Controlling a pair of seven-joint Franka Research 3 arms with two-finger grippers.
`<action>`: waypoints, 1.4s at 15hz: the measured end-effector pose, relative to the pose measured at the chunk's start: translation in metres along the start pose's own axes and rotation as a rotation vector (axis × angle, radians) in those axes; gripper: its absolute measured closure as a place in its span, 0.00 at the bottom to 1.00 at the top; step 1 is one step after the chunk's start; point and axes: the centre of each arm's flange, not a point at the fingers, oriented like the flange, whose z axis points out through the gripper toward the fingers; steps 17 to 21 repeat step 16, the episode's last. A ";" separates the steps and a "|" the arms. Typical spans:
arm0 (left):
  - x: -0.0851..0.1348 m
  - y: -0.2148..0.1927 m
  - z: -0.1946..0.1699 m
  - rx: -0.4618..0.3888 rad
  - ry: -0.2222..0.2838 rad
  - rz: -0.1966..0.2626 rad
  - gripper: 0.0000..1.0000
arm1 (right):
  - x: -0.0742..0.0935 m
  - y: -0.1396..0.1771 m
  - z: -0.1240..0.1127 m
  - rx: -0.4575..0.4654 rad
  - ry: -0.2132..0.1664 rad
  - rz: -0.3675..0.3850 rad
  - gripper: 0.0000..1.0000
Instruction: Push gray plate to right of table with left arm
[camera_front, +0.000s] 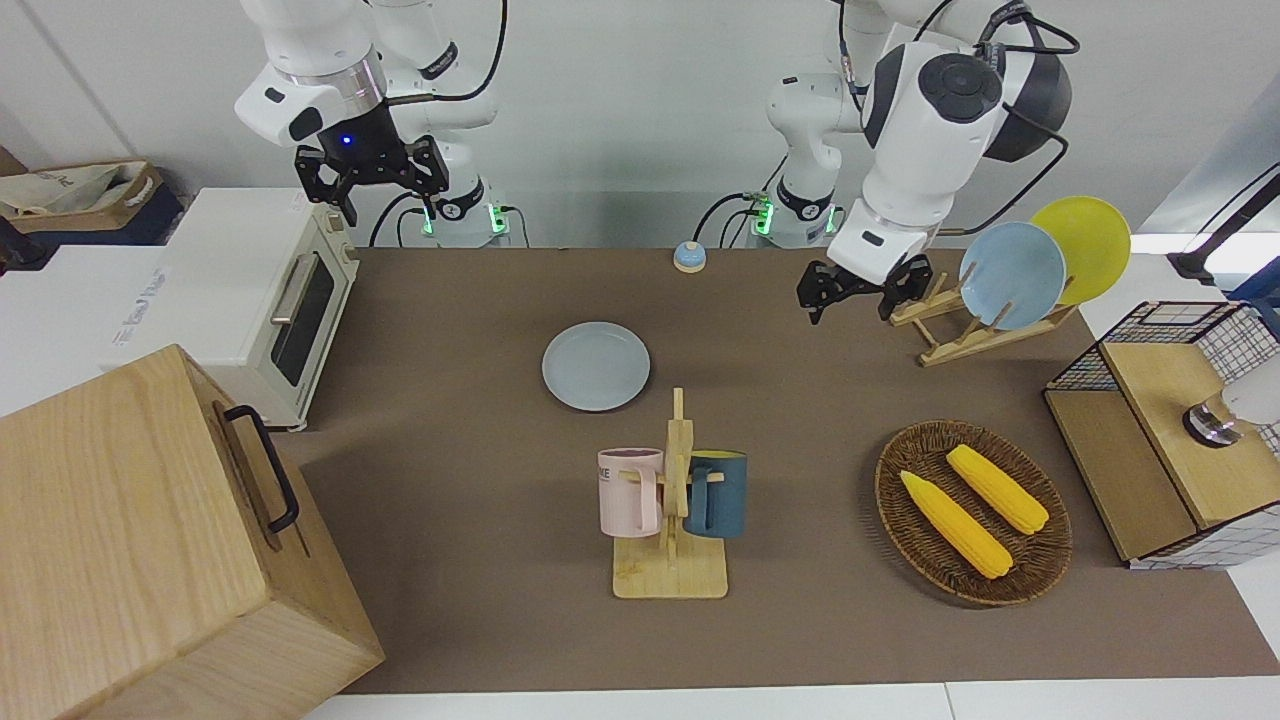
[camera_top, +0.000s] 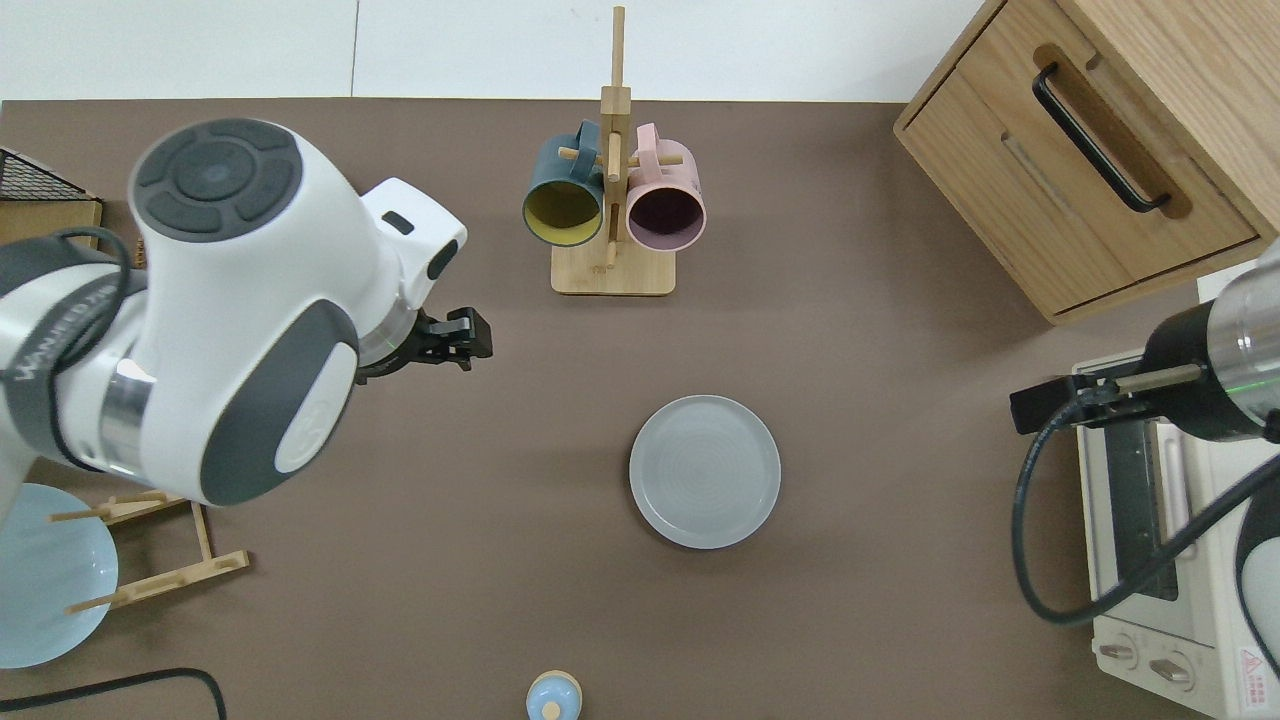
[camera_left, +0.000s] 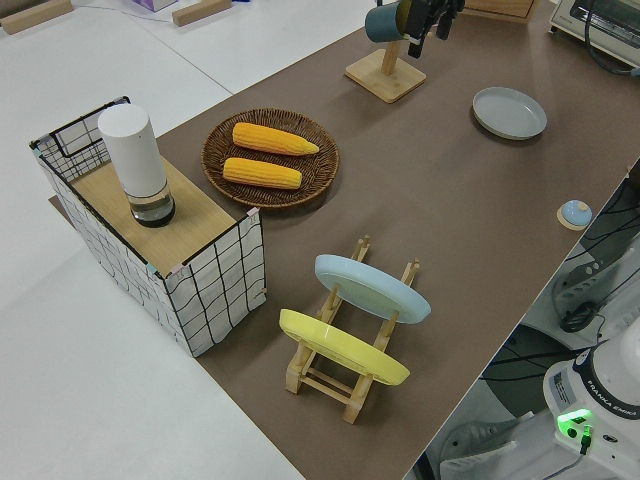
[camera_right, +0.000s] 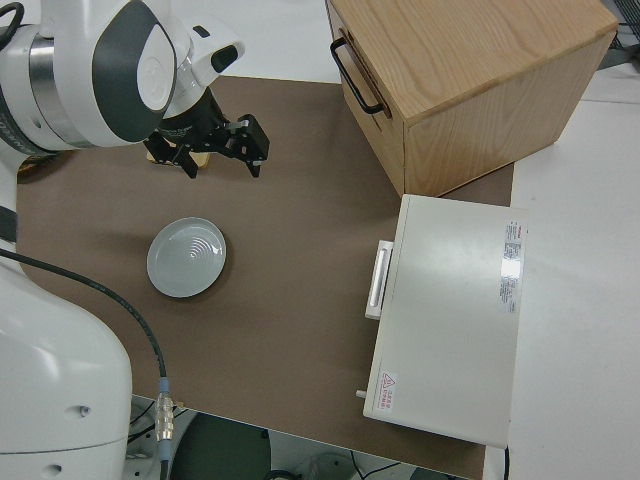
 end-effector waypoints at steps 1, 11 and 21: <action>0.000 -0.019 -0.007 -0.004 0.009 0.017 0.00 | 0.000 0.000 0.000 0.000 0.000 0.000 0.01; 0.000 -0.127 -0.028 -0.086 0.045 0.063 0.00 | 0.000 0.000 0.000 0.000 0.000 0.000 0.01; 0.000 -0.130 -0.028 -0.107 0.044 0.019 0.00 | 0.000 0.000 0.000 0.000 0.000 0.000 0.01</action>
